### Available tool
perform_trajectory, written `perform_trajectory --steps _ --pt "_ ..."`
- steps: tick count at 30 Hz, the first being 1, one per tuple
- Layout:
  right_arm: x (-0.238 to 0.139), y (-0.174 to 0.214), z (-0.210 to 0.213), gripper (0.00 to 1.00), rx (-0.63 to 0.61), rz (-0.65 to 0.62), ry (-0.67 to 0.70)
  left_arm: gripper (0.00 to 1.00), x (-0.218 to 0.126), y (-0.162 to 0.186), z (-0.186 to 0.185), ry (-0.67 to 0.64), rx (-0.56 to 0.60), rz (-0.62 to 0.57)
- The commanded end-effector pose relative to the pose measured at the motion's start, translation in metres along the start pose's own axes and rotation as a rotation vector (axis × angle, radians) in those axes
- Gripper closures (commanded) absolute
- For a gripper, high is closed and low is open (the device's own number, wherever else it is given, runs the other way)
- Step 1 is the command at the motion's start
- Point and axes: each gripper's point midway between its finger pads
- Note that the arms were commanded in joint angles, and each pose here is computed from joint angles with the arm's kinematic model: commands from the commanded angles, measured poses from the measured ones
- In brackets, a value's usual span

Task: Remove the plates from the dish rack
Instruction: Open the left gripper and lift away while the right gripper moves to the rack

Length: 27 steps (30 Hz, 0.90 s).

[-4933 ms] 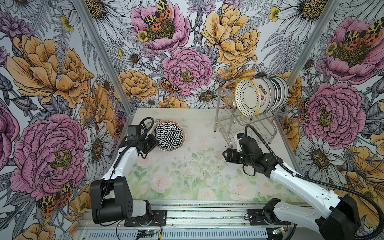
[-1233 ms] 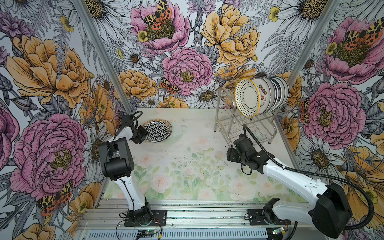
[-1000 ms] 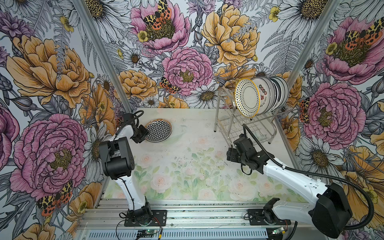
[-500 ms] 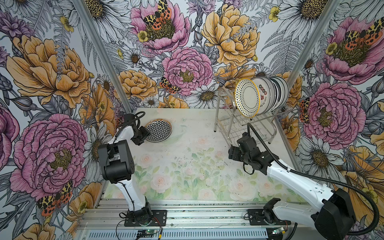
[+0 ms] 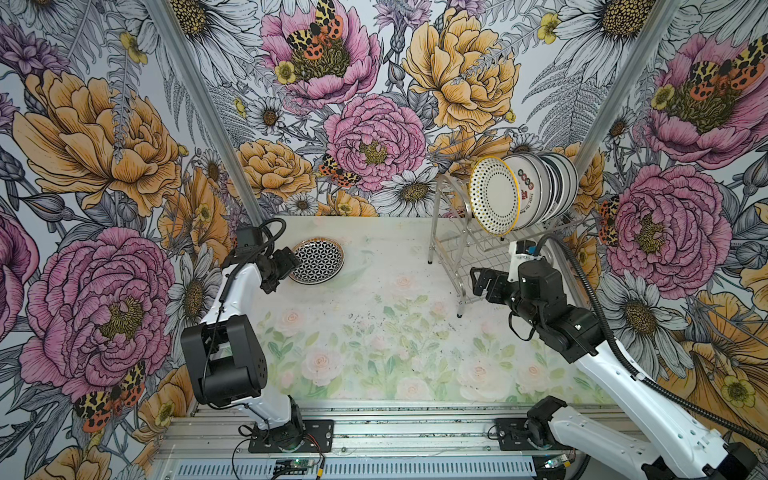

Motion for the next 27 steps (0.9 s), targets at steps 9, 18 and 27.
perform_trajectory --steps 9,18,27 --pt "-0.059 -0.151 0.043 0.01 -0.148 -0.288 -0.028 0.01 -0.040 0.011 0.000 0.055 -0.005 -0.064" --pt "-0.039 -0.193 0.057 0.01 -0.182 -0.297 0.034 0.01 -0.059 0.055 -0.012 0.108 0.023 -0.053" --pt "-0.020 -0.207 0.038 0.01 -0.192 -0.300 0.127 0.01 -0.065 0.086 -0.050 0.149 0.109 -0.038"
Point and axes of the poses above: each gripper's point midway between its finger pads, its own x axis out along the fingers, its own z axis along the line the jaws close on, y = z × x
